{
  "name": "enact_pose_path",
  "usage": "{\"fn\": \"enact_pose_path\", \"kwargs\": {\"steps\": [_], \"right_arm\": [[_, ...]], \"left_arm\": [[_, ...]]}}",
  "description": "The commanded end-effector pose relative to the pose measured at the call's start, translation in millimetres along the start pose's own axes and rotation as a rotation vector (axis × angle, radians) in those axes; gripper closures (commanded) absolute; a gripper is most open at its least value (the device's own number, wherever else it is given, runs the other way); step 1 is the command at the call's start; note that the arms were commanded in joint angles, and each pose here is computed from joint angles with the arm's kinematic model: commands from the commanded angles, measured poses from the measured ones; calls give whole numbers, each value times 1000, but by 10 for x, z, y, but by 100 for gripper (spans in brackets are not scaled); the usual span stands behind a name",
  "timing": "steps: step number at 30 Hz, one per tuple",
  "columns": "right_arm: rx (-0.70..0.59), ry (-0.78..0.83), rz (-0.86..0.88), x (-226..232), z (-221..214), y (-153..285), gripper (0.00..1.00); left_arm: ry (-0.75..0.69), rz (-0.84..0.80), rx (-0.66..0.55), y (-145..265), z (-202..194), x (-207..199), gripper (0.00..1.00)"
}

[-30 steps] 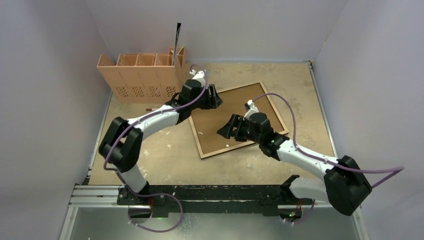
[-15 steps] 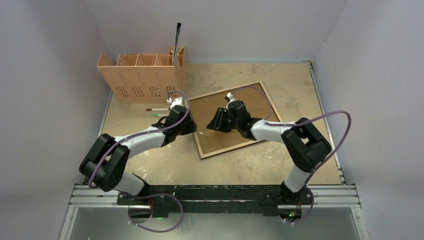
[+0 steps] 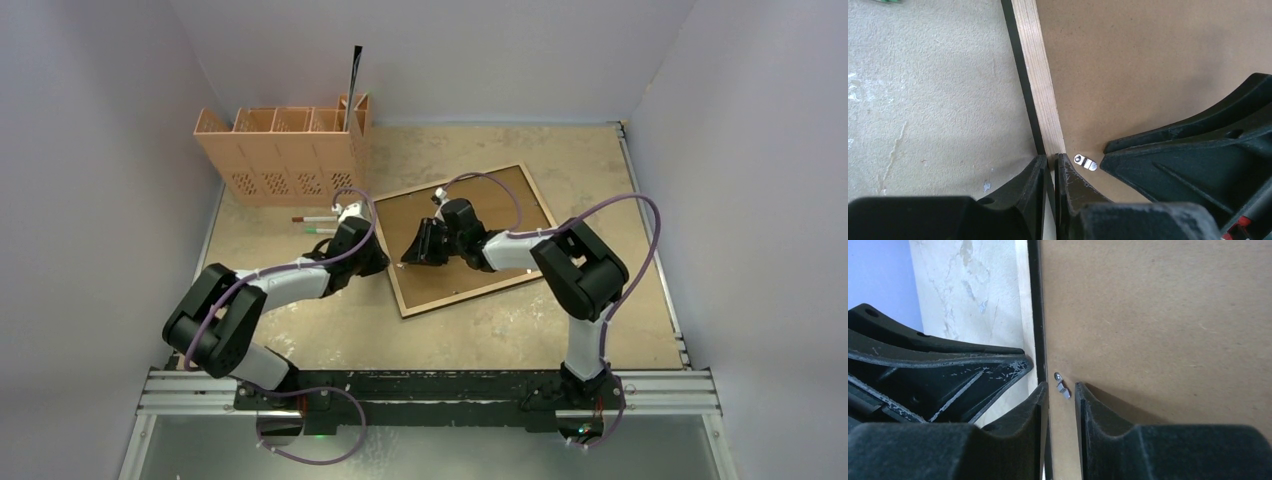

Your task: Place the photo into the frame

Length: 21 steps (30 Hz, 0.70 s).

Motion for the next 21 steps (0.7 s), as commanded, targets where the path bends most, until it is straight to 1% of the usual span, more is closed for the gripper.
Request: {"fn": "enact_pose_path", "kwargs": {"steps": [1, 3, 9, 12, 16, 21], "right_arm": [[41, 43, 70, 140, -32, -46, 72], [63, 42, 80, 132, -74, -76, 72], [100, 37, 102, 170, -171, -100, 80], [101, 23, 117, 187, -191, -119, 85], [83, 5, 117, 181, -189, -172, 86], [24, -25, 125, 192, -127, -195, 86]], "left_arm": [[16, -17, 19, -32, -65, 30, 89], [16, -13, 25, -41, -76, 38, 91], [20, -7, 20, -40, -80, 53, 97], [32, -10, 23, -47, -95, 55, 98], [33, -7, 35, -62, -112, 59, 100], [37, 2, 32, -61, -114, 72, 100]]}}
Point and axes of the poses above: each gripper's point midway between its finger pads, its own y axis back along the fingers, its own x axis along the line the jaws close on, z = x × y, the point moved 6 cm from there along y, back along the fingers, and after that the axes turned 1 degree about y, right-handed, at the moved point
